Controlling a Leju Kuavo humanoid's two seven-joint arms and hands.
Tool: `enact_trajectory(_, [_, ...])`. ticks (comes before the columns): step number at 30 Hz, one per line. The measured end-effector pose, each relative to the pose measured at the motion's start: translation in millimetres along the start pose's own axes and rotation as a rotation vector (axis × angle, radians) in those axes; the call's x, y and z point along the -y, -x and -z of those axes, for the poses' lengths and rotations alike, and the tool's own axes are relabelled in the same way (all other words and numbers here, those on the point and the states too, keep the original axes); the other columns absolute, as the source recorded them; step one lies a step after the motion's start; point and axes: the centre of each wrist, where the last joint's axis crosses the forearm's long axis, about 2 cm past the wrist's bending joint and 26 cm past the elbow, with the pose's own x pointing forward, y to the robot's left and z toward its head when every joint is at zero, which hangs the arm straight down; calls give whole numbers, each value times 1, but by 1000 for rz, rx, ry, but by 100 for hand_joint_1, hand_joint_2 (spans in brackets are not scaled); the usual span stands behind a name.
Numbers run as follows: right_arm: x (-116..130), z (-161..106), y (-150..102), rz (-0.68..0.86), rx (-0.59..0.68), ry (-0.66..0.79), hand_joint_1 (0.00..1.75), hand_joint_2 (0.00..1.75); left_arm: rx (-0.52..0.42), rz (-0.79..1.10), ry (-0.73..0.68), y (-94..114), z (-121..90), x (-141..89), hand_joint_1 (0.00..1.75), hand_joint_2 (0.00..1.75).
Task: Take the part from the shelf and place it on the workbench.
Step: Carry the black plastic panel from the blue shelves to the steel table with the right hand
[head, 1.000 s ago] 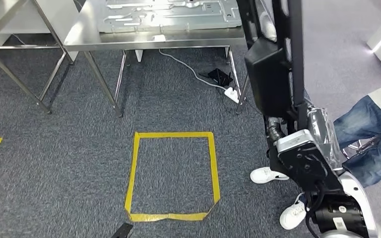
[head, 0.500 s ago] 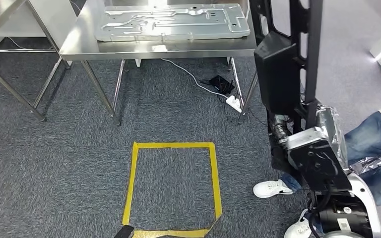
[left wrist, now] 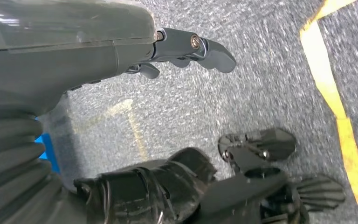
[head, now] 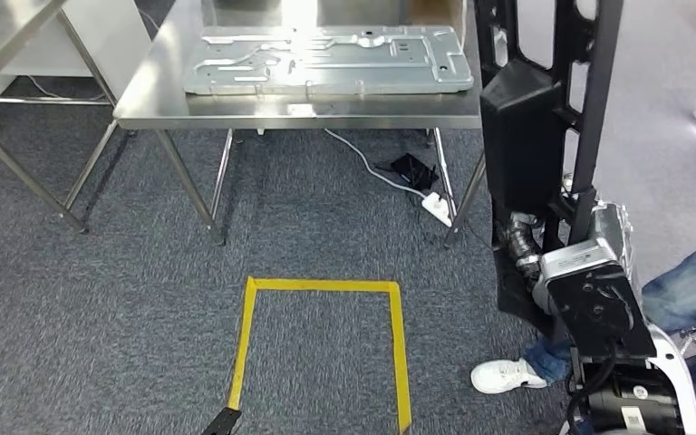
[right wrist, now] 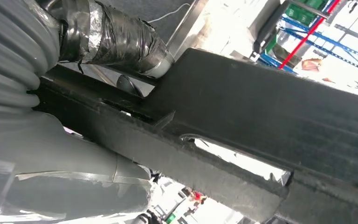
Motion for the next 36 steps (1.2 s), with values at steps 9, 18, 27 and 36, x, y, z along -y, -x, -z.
enact_trajectory(9, [0, -5, 2, 31, -15, 8, 154, 175, -10, 2, 0, 0, 0, 0, 0, 175])
enact_trajectory(18, [0, -6, 2, 42, -14, 17, 154, 175, -17, 3, 4, 1, 0, 0, 0, 175])
enact_trajectory(27, [-1, -9, 4, 44, -23, 12, 154, 175, -20, 3, 8, 0, 0, 1, 0, 175])
enact_trajectory(36, [-2, -11, 5, 64, -35, 15, 154, 175, -17, 4, 5, -3, 0, -1, 0, 175])
